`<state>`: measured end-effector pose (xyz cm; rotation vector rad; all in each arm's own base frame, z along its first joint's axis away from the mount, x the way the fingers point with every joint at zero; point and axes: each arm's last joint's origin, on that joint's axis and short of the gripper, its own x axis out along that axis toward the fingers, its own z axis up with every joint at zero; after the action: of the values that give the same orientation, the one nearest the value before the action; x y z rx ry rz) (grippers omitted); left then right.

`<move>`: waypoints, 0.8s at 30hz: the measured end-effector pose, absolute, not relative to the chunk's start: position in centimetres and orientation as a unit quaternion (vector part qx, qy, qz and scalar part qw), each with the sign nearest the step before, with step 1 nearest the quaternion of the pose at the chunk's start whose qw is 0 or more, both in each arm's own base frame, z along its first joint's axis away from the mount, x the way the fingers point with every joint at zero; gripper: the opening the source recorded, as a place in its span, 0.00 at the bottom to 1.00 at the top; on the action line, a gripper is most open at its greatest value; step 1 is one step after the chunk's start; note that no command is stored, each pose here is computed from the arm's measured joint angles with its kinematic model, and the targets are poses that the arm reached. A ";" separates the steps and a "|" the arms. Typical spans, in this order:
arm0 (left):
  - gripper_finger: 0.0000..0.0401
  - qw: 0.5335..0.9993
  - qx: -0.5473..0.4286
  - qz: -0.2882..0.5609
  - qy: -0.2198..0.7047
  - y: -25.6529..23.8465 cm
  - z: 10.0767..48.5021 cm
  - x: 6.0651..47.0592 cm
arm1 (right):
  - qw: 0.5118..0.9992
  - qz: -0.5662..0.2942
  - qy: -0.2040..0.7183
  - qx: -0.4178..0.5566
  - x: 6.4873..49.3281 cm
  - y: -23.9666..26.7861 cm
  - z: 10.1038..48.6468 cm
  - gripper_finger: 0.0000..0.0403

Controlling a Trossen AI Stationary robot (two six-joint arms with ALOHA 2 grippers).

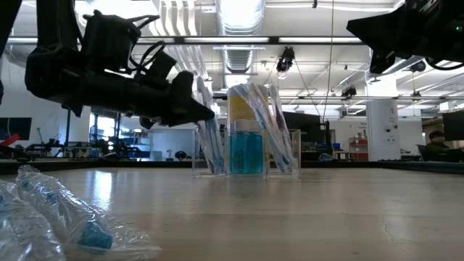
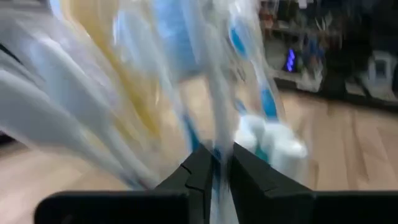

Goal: Pick & Place toothbrushing station
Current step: Put the blue toothbrush into the transparent organizer

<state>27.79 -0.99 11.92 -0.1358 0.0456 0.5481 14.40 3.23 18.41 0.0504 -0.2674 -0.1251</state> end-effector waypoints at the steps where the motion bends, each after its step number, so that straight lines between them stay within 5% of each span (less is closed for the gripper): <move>1: 0.13 0.962 -0.065 0.265 0.029 -1.0 11.8 27.8 | 0.989 -0.062 -0.133 0.025 14.4 3.2 18.4 0.02; 24: 0.32 0.973 -0.069 0.205 0.084 -2.0 18.1 24.9 | 0.992 -0.039 -0.117 0.022 14.5 3.4 18.1 0.02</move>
<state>24.86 -1.98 18.10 -0.1396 0.1687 0.4146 14.51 3.39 18.06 0.0447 -0.2346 -0.0777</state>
